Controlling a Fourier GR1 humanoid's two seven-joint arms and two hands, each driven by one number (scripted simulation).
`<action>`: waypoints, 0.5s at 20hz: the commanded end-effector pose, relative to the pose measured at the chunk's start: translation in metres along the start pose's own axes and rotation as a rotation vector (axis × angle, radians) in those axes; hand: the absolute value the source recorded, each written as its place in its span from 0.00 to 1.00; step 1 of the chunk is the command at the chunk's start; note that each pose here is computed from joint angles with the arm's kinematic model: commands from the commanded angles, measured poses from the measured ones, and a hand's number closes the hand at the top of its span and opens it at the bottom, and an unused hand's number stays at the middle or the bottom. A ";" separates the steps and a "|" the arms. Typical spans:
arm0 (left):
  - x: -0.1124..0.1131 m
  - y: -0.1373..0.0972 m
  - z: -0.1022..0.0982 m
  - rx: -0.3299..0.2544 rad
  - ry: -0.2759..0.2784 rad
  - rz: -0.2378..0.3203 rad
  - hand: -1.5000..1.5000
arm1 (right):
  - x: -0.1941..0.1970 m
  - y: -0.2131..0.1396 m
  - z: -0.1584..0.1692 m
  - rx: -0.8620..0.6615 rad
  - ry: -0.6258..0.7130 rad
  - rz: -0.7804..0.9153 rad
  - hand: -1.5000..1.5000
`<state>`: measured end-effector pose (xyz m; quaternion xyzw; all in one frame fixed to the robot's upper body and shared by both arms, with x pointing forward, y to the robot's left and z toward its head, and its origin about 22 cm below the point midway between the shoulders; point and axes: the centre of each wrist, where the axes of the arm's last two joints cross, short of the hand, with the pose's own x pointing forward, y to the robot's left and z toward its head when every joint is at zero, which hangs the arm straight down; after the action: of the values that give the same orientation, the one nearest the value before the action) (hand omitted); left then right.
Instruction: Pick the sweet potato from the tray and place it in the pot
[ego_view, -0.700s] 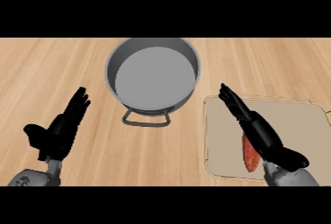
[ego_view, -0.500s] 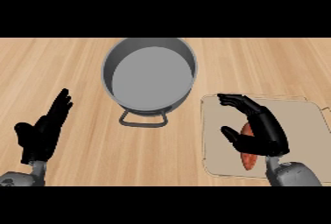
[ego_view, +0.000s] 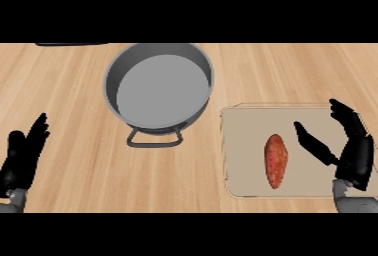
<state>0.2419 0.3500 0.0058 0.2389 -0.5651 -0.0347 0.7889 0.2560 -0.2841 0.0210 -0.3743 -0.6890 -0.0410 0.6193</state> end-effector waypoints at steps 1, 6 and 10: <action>0.010 0.000 -0.007 0.028 0.064 -0.022 0.50 | 0.010 0.019 0.029 -0.169 -0.022 0.074 0.00; 0.008 -0.001 -0.005 0.009 0.052 -0.046 0.50 | 0.022 0.006 0.042 -0.061 0.102 0.268 0.00; 0.010 0.002 -0.002 0.002 0.054 -0.048 0.50 | 0.030 -0.004 0.039 0.000 0.235 0.447 0.00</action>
<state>0.2492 0.3500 0.0160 0.2552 -0.5396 -0.0394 0.8014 0.2272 -0.2532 0.0295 -0.4781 -0.5826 0.0174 0.6570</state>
